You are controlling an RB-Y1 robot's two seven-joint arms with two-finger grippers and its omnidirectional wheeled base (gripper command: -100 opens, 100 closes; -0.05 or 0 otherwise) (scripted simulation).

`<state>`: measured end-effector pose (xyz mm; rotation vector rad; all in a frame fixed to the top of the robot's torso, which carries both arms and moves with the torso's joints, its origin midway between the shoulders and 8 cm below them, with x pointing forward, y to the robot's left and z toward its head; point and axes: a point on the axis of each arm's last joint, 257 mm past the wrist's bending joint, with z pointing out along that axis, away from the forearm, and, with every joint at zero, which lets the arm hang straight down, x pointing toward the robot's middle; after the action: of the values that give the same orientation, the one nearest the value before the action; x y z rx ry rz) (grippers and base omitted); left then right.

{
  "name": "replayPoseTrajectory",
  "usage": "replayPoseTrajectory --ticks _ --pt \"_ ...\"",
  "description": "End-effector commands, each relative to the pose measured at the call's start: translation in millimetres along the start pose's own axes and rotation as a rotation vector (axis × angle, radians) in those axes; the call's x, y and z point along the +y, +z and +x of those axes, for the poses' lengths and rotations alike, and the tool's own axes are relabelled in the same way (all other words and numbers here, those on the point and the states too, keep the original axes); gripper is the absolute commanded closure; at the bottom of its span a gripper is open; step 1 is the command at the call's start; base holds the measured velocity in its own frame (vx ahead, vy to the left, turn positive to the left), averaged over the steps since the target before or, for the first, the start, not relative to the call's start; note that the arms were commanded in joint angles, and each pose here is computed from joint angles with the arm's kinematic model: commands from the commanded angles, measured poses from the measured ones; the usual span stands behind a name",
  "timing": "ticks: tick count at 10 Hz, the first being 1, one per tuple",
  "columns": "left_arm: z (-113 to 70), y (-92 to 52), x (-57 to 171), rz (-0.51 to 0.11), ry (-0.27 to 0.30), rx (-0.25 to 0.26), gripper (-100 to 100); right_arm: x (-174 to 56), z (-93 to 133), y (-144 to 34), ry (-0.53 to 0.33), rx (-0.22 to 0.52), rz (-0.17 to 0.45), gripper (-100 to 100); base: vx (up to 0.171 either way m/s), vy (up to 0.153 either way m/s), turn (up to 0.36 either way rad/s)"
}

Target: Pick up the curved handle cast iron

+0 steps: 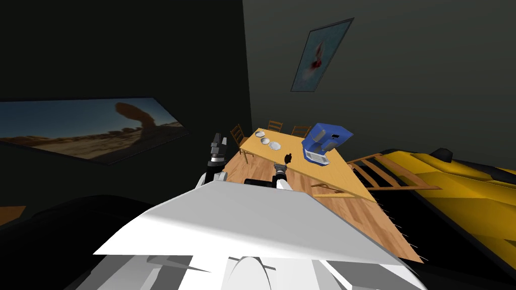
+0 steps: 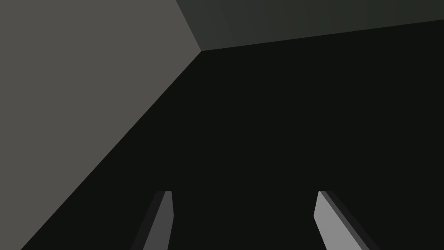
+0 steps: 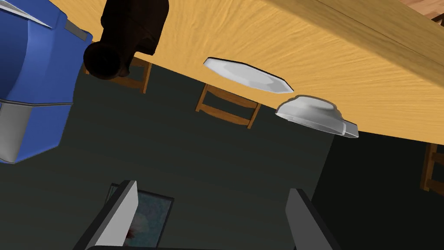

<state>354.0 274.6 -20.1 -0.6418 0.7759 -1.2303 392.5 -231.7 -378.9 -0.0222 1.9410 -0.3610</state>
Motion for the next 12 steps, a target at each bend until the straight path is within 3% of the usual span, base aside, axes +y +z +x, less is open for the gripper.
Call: replayPoseTrajectory --ticks 1,4,12 --pt "0.0 0.0 0.0 0.000 0.000 0.000 0 -3.4 5.0 0.7 -0.050 0.000 0.022 -100 0.027 -0.015 0.038" --pt "0.0 0.0 0.0 0.000 0.000 0.000 0 -17.7 31.5 -2.6 -0.197 0.021 0.083 -100 0.031 -0.021 0.055" --pt "0.0 0.0 0.0 0.000 0.000 0.000 0 -43.1 66.8 -14.1 -0.493 0.017 0.177 -100 0.036 -0.031 0.033"
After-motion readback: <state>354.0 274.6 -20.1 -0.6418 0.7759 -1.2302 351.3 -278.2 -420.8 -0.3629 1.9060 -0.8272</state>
